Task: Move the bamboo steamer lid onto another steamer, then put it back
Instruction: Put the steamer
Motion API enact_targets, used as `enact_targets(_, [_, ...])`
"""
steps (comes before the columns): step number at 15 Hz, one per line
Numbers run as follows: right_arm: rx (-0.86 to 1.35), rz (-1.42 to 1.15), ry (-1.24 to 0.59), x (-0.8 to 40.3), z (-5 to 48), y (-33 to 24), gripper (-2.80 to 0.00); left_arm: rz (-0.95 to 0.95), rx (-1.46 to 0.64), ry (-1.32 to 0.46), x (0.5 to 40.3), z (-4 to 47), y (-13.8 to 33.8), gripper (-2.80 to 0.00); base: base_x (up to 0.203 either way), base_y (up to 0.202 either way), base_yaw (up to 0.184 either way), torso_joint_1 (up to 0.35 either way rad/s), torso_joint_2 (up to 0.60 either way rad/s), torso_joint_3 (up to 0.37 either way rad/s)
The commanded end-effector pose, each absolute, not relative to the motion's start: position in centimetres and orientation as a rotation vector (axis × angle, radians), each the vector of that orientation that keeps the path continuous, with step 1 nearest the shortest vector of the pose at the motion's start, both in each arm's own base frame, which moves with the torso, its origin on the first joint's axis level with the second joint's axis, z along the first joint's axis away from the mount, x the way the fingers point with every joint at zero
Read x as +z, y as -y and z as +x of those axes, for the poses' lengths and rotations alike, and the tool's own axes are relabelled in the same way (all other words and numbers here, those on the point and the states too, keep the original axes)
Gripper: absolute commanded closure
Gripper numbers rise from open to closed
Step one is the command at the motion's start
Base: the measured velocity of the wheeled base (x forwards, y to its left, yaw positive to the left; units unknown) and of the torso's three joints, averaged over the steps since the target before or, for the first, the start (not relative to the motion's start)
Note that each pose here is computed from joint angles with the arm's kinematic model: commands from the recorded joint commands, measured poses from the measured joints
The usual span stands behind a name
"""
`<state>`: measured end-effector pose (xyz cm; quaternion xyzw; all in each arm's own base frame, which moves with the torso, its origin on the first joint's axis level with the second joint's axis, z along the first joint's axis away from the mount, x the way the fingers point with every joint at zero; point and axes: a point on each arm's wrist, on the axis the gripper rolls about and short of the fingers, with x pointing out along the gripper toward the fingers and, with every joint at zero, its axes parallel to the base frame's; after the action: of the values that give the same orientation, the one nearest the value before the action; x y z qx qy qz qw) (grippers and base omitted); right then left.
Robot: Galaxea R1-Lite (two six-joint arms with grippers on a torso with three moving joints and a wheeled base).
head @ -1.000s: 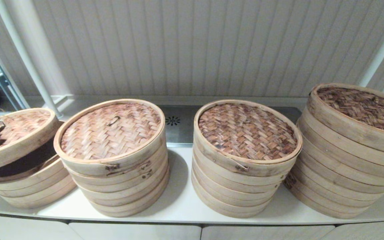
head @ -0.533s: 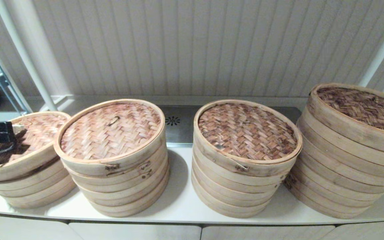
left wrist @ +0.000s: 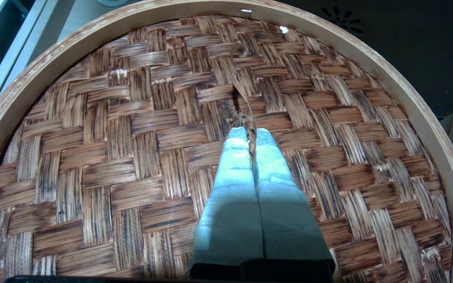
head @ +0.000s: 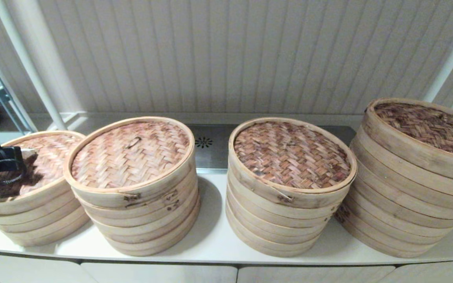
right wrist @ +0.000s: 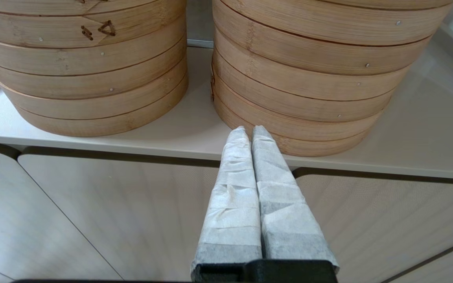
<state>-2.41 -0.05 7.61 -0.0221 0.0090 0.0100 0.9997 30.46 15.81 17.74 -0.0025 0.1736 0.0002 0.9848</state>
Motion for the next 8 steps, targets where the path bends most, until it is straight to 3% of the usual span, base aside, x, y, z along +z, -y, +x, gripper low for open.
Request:
enact_targets(1, [0.020, -0.045, -0.012, 7.59, -2.46, 0.05, 0.00, -0.004, 0.004, -0.340, 17.92, 30.49, -16.02, 0.00, 0.000, 0.000, 0.000, 0.000, 0.00, 0.000])
enact_targets(8, [0.022, -0.045, -0.012, 7.59, -2.46, 0.05, 0.00, -0.019, 0.024, -0.356, 17.43, 29.79, -16.75, 0.00, 0.000, 0.000, 0.000, 0.000, 0.00, 0.000])
